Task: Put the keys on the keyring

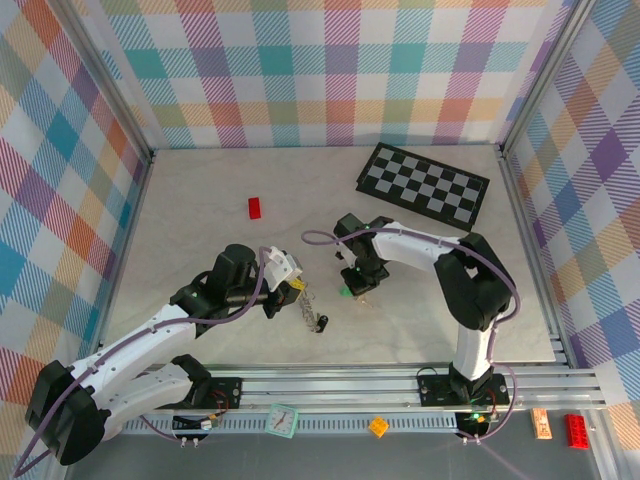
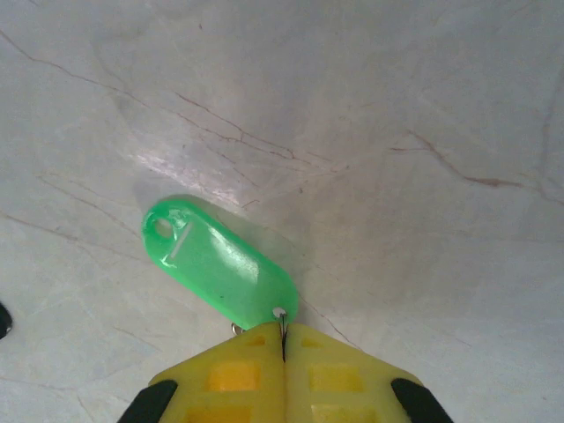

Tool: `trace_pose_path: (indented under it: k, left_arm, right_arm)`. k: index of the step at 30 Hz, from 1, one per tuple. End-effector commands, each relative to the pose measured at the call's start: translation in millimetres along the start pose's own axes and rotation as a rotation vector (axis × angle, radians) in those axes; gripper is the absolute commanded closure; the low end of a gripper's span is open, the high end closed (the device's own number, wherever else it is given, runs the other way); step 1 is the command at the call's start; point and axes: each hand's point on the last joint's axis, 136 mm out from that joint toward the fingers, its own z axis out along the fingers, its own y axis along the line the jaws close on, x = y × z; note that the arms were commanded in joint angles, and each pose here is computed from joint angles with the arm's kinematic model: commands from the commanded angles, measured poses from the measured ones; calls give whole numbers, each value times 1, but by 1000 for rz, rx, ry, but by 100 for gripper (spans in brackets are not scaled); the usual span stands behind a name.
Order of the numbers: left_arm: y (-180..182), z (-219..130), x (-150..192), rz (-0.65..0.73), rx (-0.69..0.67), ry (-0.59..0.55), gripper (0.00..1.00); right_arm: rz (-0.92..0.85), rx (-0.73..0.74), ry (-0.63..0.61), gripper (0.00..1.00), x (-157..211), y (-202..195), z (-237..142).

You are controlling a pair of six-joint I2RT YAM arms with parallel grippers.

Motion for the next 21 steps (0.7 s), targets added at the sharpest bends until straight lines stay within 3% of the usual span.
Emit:
trace_pose_path:
  k: [1, 11, 17, 21]
  left_arm:
    - [-5, -4, -19, 44, 14, -55, 100]
    - [-8, -4, -23, 42, 26, -78, 100]
    - [-13, -2, -28, 26, 54, -123, 100]
    - [-17, -1, -31, 30, 69, -149, 100]
  right_arm:
    - [-34, -6, -142, 100, -11, 2, -39]
    - [-264, -188, -570, 100, -18, 43, -120]
    - [-462, -297, -750, 100, -9, 72, -144]
    - [-518, -342, -788, 100, -3, 83, -149]
